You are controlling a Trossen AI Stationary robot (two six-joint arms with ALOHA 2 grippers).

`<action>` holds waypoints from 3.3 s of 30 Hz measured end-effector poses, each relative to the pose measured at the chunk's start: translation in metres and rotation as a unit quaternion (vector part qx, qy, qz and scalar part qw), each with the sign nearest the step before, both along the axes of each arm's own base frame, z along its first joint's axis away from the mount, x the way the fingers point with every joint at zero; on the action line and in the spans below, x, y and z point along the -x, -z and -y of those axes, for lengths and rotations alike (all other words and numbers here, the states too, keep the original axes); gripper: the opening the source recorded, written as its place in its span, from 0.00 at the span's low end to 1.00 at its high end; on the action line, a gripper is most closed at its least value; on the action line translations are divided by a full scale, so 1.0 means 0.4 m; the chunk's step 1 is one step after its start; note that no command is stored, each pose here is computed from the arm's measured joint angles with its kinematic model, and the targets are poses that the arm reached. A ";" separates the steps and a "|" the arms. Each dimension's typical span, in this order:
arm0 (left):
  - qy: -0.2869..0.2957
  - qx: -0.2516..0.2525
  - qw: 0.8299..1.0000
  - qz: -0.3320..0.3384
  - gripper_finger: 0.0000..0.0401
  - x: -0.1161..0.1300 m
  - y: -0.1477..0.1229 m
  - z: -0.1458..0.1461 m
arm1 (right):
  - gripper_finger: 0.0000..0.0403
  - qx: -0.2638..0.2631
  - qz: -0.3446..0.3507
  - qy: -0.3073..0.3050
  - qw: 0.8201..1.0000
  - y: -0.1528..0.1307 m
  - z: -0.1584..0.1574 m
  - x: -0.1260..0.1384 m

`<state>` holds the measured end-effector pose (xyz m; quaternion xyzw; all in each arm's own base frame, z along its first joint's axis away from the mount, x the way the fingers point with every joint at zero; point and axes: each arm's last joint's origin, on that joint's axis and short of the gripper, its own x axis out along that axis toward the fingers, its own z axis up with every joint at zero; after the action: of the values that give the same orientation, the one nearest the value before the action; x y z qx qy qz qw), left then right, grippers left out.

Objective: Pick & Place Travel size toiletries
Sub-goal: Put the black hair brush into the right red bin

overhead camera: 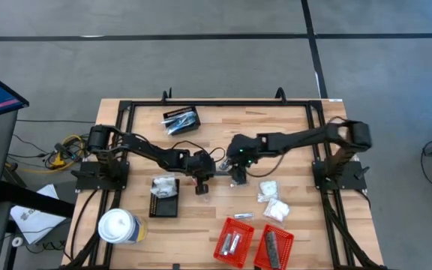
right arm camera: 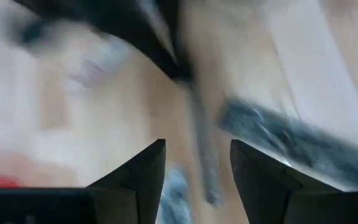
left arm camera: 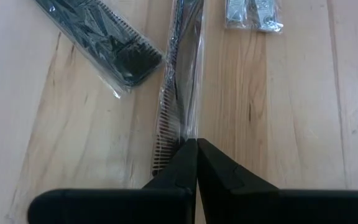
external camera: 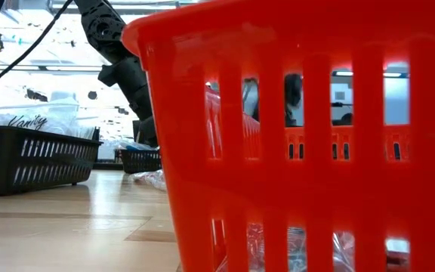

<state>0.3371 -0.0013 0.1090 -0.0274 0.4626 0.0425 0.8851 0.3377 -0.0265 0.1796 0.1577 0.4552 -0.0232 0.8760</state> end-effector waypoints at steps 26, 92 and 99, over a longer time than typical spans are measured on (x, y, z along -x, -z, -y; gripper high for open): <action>0.002 -0.004 1.000 -0.003 0.00 0.000 0.001 0.003 | 0.57 -0.054 -0.038 -0.049 0.997 0.077 0.037 -0.067; 0.004 -0.007 1.000 0.003 0.00 -0.003 0.000 0.002 | 0.48 -0.067 -0.064 -0.066 0.994 0.131 0.003 -0.112; 0.003 -0.007 1.000 0.006 0.00 -0.003 -0.001 0.002 | 0.26 -0.063 -0.071 -0.084 0.992 0.134 0.001 -0.107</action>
<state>0.3385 -0.0022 0.1093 -0.0205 0.4575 0.0428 0.8879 0.3803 -0.0268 0.1261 0.1716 0.5288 0.0675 0.8285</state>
